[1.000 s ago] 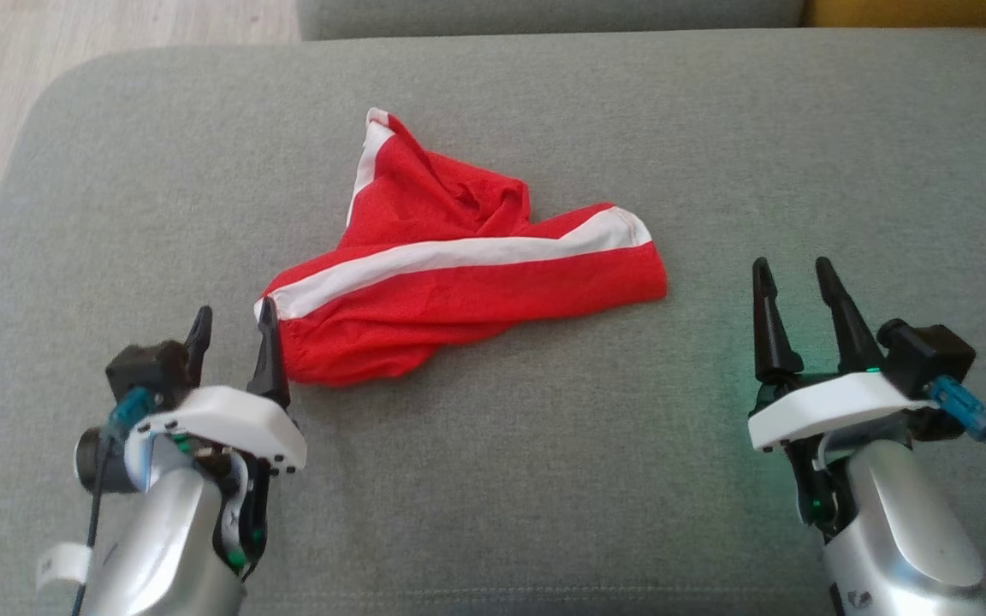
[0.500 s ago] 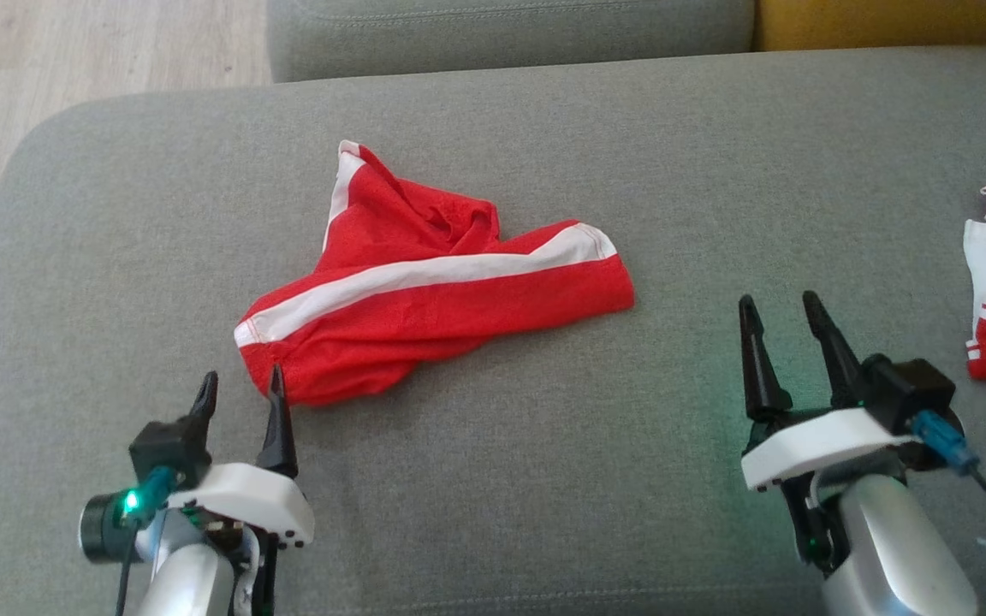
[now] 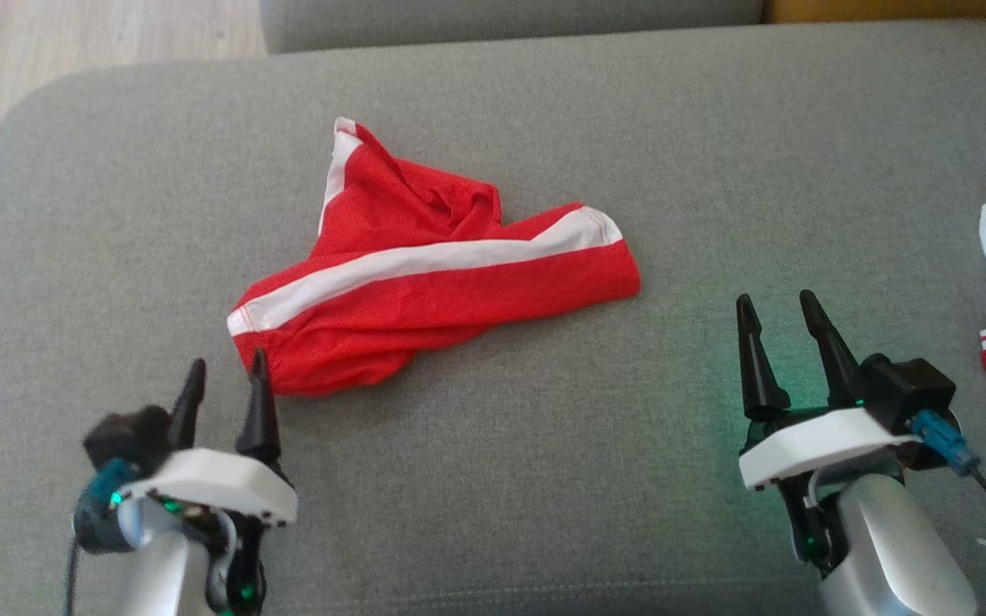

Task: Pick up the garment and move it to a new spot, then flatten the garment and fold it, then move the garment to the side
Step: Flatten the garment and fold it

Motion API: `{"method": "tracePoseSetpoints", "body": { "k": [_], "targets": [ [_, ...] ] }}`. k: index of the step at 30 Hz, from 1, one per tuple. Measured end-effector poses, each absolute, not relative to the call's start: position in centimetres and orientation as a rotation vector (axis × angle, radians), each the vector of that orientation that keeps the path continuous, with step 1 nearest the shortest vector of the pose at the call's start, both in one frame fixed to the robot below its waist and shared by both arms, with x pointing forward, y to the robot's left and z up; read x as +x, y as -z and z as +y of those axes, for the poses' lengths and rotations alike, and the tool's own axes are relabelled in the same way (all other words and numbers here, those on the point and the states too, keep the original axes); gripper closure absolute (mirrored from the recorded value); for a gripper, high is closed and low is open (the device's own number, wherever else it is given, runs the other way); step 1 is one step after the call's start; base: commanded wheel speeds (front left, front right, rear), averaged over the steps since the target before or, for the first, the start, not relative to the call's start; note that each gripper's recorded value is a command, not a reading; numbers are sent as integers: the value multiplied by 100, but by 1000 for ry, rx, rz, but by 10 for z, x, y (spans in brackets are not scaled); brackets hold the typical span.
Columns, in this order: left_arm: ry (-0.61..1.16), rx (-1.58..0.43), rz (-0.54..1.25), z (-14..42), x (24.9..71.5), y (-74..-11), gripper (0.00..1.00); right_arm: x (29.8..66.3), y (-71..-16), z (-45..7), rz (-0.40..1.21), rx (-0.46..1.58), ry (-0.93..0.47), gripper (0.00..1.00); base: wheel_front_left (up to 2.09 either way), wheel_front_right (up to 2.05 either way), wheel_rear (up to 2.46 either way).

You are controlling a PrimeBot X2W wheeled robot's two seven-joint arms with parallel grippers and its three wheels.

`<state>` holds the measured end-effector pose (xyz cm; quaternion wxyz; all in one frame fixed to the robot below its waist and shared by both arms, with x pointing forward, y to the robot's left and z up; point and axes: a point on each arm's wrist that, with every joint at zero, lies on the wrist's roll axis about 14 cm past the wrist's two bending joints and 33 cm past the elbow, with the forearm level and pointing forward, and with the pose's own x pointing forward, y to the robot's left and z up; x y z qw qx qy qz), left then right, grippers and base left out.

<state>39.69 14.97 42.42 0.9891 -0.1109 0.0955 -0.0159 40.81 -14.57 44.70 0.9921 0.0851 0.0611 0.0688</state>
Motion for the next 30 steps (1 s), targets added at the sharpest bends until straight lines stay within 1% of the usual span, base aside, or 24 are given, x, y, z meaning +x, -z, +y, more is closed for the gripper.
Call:
{"method": "tracePoseSetpoints", "body": {
  "k": [7,15,23,30],
  "targets": [
    [10,-350,168,158,419,-427,0,418,-440,-143,138,179,-143,0,0,0,0],
    [22,-415,223,152,427,-407,0,425,-430,-140,161,189,-148,0,0,0,0],
    [41,-452,270,140,435,-393,0,435,-432,-142,151,194,-146,0,0,0,0],
    [36,-462,292,138,438,-385,0,435,-425,-144,168,195,-139,0,0,0,0]
  ]
}}
